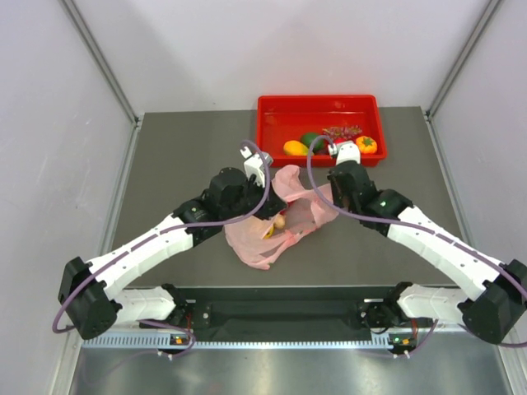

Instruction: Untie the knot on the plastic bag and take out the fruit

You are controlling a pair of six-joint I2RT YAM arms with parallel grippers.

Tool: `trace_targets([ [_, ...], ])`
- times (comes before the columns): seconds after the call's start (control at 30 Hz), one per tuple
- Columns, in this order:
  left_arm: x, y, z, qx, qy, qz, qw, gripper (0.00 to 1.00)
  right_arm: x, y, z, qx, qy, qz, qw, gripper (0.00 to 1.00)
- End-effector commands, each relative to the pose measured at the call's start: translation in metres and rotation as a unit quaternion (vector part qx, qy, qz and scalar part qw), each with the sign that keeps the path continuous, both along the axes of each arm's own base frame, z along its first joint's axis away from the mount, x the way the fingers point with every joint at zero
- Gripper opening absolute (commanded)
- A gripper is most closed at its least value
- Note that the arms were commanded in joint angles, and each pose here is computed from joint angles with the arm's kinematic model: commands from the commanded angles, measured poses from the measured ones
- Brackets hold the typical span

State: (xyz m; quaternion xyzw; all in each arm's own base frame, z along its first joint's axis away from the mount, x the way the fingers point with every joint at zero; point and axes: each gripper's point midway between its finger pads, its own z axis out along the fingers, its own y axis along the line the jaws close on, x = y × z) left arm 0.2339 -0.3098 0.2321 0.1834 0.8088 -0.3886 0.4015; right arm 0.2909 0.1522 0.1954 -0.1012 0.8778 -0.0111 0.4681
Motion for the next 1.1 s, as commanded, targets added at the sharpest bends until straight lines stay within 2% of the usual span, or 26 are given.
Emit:
trace_targets([
  [0.0,0.01,0.014,0.022,-0.023,-0.013,0.046,0.999,0.0,0.014,-0.067,0.019,-0.087,-0.026,-0.068,0.994,0.25],
  [0.03,0.014,0.013,0.025,-0.031,-0.014,0.057,0.998,0.0,0.018,-0.072,0.021,-0.085,-0.028,-0.072,0.993,0.35],
  [0.1,0.017,0.012,0.028,-0.038,-0.017,0.065,0.997,0.0,0.023,-0.072,0.028,-0.083,-0.03,-0.065,0.994,0.46],
  [0.13,0.018,0.012,0.028,-0.041,-0.013,0.069,0.997,0.0,0.024,-0.072,0.031,-0.08,-0.029,-0.065,0.994,0.55],
  [0.2,0.023,0.013,0.029,-0.046,-0.015,0.084,0.995,0.0,0.027,-0.068,0.043,-0.07,-0.038,-0.057,0.995,0.64],
  [0.23,0.024,0.013,0.029,-0.048,-0.013,0.087,0.995,0.0,0.028,-0.065,0.046,-0.063,-0.039,-0.048,0.996,0.71],
  [0.33,0.03,0.016,0.034,-0.058,-0.017,0.109,0.992,0.0,0.019,-0.038,0.071,0.002,-0.059,0.024,0.998,0.79],
  [0.43,0.035,0.021,0.041,-0.065,-0.026,0.129,0.989,0.0,-0.007,-0.011,0.105,0.077,-0.089,0.117,0.986,0.85],
  [0.63,0.036,0.026,0.044,-0.059,-0.036,0.135,0.988,0.0,-0.065,-0.006,0.157,0.141,-0.149,0.208,0.956,0.9],
  [0.7,0.038,0.026,0.042,-0.055,-0.036,0.136,0.988,0.0,-0.087,0.007,0.166,0.164,-0.151,0.267,0.937,0.89],
  [0.9,0.039,0.021,0.044,-0.056,-0.036,0.126,0.99,0.0,-0.121,0.053,0.139,0.189,-0.09,0.395,0.894,0.83],
  [0.97,0.039,0.02,0.046,-0.055,-0.036,0.122,0.99,0.0,-0.126,0.067,0.138,0.189,-0.095,0.414,0.885,0.84],
  [1.0,0.039,0.02,0.046,-0.053,-0.037,0.121,0.991,0.0,-0.14,0.082,0.131,0.188,-0.085,0.444,0.872,0.85],
  [1.03,0.038,0.02,0.048,-0.054,-0.038,0.12,0.991,0.0,-0.138,0.091,0.125,0.176,-0.084,0.442,0.876,0.86],
  [1.07,0.039,0.02,0.048,-0.053,-0.039,0.121,0.991,0.0,-0.154,0.107,0.121,0.173,-0.075,0.472,0.861,0.87],
])
